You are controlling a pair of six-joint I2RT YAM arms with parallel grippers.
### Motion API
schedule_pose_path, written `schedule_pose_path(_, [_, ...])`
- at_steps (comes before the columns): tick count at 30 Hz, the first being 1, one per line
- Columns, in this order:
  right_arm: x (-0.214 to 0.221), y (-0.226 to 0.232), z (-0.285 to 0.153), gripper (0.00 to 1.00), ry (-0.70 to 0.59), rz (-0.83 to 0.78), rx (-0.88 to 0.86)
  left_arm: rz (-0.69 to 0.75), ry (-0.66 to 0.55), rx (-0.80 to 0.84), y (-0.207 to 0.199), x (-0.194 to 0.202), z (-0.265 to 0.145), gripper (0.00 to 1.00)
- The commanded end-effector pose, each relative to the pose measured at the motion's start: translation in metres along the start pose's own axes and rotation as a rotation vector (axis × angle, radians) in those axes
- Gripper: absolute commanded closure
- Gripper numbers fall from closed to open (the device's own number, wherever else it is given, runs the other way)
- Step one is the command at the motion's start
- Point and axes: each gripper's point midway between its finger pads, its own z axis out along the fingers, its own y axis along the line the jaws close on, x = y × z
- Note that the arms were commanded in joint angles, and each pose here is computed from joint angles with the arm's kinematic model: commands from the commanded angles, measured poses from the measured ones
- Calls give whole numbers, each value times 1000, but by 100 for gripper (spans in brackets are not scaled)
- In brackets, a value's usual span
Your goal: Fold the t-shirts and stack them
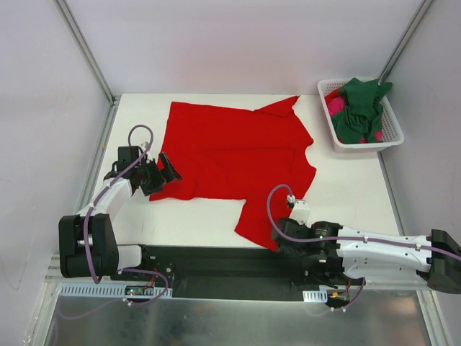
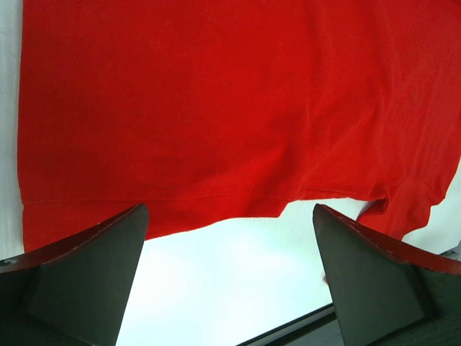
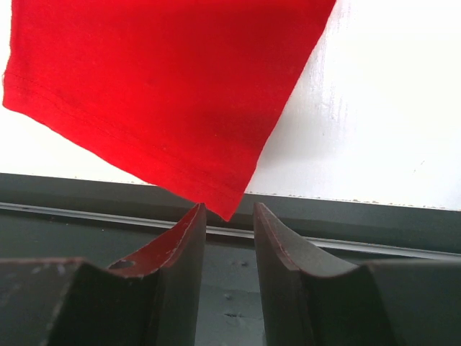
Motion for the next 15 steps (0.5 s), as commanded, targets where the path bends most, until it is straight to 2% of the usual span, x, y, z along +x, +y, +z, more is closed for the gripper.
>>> schedule_pose_path(1, [-1,7,2,64,-10,17,-9,11,-30,32,-8,-13,-3,2])
schedule_pose_path(15, [10,-2,14,64,9,37,28,9,-24,36,-9,-14,-2,2])
